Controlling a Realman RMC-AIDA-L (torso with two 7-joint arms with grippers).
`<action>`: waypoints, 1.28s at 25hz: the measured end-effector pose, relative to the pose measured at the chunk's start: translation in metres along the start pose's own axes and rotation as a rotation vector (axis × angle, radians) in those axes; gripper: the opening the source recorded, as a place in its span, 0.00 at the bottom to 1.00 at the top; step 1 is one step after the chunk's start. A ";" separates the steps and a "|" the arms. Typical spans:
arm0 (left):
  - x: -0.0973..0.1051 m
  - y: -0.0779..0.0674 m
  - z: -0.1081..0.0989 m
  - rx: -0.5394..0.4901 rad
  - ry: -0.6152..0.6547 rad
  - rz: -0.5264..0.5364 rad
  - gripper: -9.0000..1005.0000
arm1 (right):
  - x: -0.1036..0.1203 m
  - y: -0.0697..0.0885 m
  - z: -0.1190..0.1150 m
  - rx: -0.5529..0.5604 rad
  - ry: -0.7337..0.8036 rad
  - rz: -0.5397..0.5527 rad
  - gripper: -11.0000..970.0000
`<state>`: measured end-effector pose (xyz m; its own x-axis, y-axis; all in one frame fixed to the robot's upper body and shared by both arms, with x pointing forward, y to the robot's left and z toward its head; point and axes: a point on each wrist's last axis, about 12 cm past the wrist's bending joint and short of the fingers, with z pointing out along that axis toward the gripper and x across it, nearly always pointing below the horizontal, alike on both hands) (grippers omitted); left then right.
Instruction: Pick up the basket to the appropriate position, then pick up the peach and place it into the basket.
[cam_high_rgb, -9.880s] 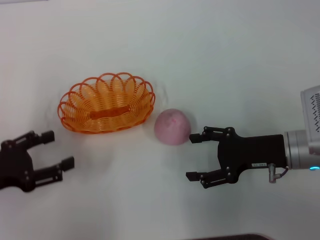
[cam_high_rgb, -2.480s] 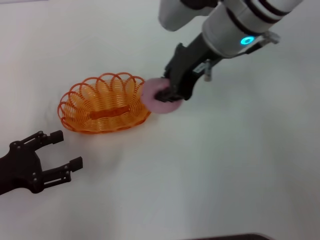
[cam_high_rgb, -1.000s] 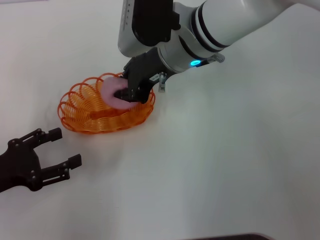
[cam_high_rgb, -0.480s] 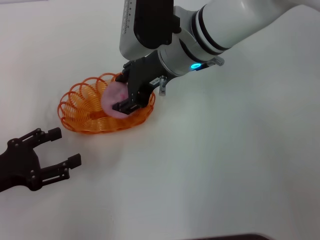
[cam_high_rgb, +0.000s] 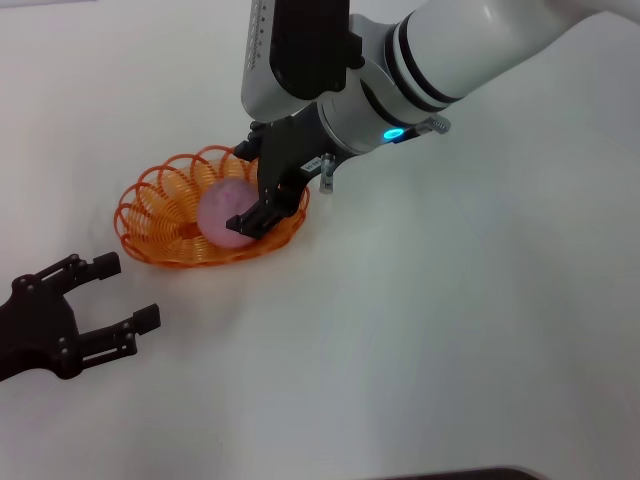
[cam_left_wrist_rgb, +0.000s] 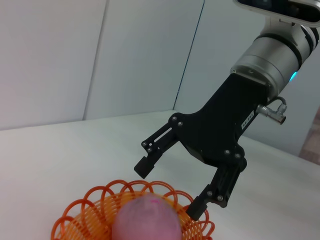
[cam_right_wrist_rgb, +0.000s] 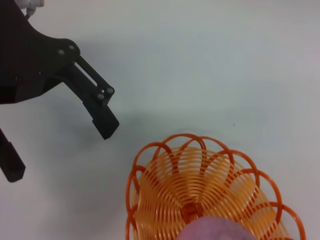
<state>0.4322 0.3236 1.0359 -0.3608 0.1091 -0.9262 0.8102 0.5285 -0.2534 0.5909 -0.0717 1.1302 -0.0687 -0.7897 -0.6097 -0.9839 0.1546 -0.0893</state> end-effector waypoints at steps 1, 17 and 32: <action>0.000 0.000 0.000 0.000 0.000 0.000 0.87 | 0.000 0.000 0.000 0.000 0.000 0.001 0.94; -0.002 0.001 0.001 0.004 -0.001 0.006 0.87 | 0.023 0.008 -0.031 0.057 -0.176 0.056 0.95; -0.005 0.002 -0.004 -0.004 -0.034 0.004 0.87 | 0.123 0.025 -0.097 0.107 -0.444 0.258 0.95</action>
<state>0.4337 0.3272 1.0412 -0.3420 0.0822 -0.9361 0.8098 0.5312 -0.2491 0.5421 -0.2227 1.1295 -0.2074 -0.3936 -0.8956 -0.9203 0.3890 0.0422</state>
